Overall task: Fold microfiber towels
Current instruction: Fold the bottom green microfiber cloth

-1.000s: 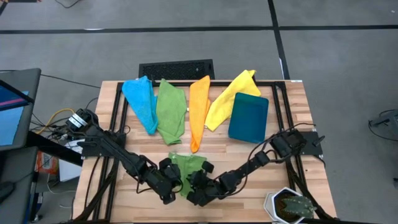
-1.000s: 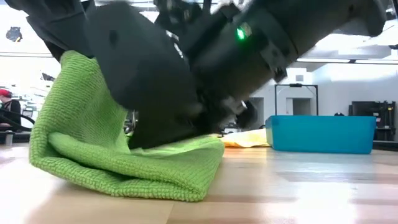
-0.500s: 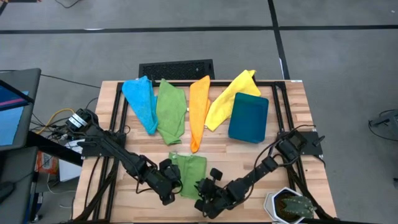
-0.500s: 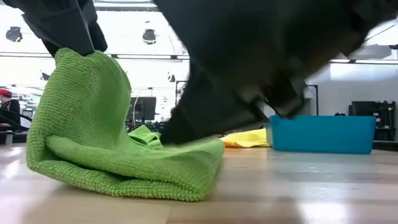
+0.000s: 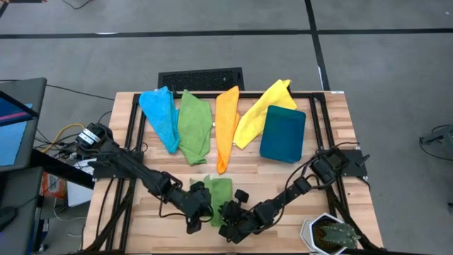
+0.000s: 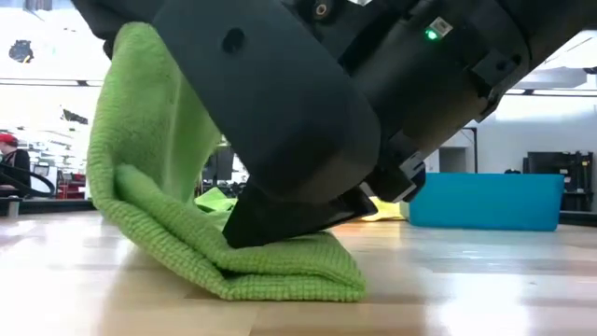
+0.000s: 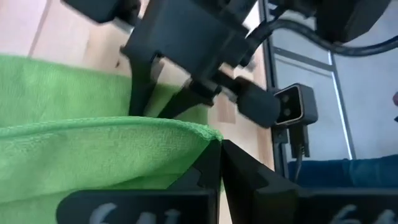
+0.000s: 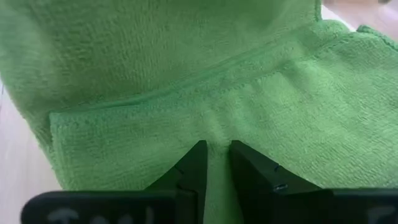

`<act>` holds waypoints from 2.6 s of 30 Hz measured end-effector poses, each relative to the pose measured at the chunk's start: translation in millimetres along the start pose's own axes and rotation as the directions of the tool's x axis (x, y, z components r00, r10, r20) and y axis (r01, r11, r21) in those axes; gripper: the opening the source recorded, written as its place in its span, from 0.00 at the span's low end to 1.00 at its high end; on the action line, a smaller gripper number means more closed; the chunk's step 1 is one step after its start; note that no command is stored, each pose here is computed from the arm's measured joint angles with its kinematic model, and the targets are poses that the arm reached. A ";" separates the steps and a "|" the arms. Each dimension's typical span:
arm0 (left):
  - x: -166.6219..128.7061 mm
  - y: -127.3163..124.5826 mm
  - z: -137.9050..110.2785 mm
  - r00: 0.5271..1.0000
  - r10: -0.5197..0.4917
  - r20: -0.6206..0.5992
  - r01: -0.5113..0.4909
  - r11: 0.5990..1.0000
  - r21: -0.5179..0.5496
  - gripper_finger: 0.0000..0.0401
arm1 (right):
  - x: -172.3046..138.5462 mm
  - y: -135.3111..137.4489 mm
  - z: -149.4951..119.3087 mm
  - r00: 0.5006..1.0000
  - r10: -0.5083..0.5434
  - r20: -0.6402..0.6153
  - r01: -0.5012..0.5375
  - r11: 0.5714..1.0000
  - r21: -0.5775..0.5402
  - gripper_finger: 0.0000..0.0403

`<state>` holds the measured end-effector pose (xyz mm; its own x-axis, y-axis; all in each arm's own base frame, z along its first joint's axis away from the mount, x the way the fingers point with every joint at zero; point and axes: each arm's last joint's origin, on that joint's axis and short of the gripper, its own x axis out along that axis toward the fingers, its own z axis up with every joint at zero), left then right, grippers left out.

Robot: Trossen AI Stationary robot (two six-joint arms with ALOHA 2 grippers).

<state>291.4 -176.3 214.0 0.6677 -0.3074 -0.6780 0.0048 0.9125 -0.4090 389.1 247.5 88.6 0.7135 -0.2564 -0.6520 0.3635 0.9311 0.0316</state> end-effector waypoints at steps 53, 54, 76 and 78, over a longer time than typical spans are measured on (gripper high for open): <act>65.0 9.6 2.4 0.992 -0.117 -0.049 0.117 0.993 -0.001 0.00 | -3.0 3.7 -1.4 0.999 0.033 -0.005 -0.034 0.998 -0.052 0.24; 65.0 9.6 2.2 0.992 -0.119 -0.053 0.119 0.993 -0.001 0.00 | -4.1 4.1 -1.3 0.999 0.035 -0.004 -0.035 0.998 -0.053 0.24; 47.4 2.6 44.6 0.915 -0.375 -0.148 0.374 0.927 -0.040 0.45 | -11.4 4.8 2.4 0.999 0.032 0.000 -0.032 0.996 -0.084 0.24; 28.6 -2.3 54.7 0.914 -0.347 -0.211 0.350 0.937 -0.024 0.44 | -11.2 4.0 1.9 1.000 0.028 -0.007 -0.029 0.996 -0.089 0.24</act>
<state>351.2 -172.5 229.0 0.4514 -0.6542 -0.6069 0.2196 0.7407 -0.6350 383.7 253.6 97.4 0.7192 -0.2280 -0.6563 0.2880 0.9575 -0.0170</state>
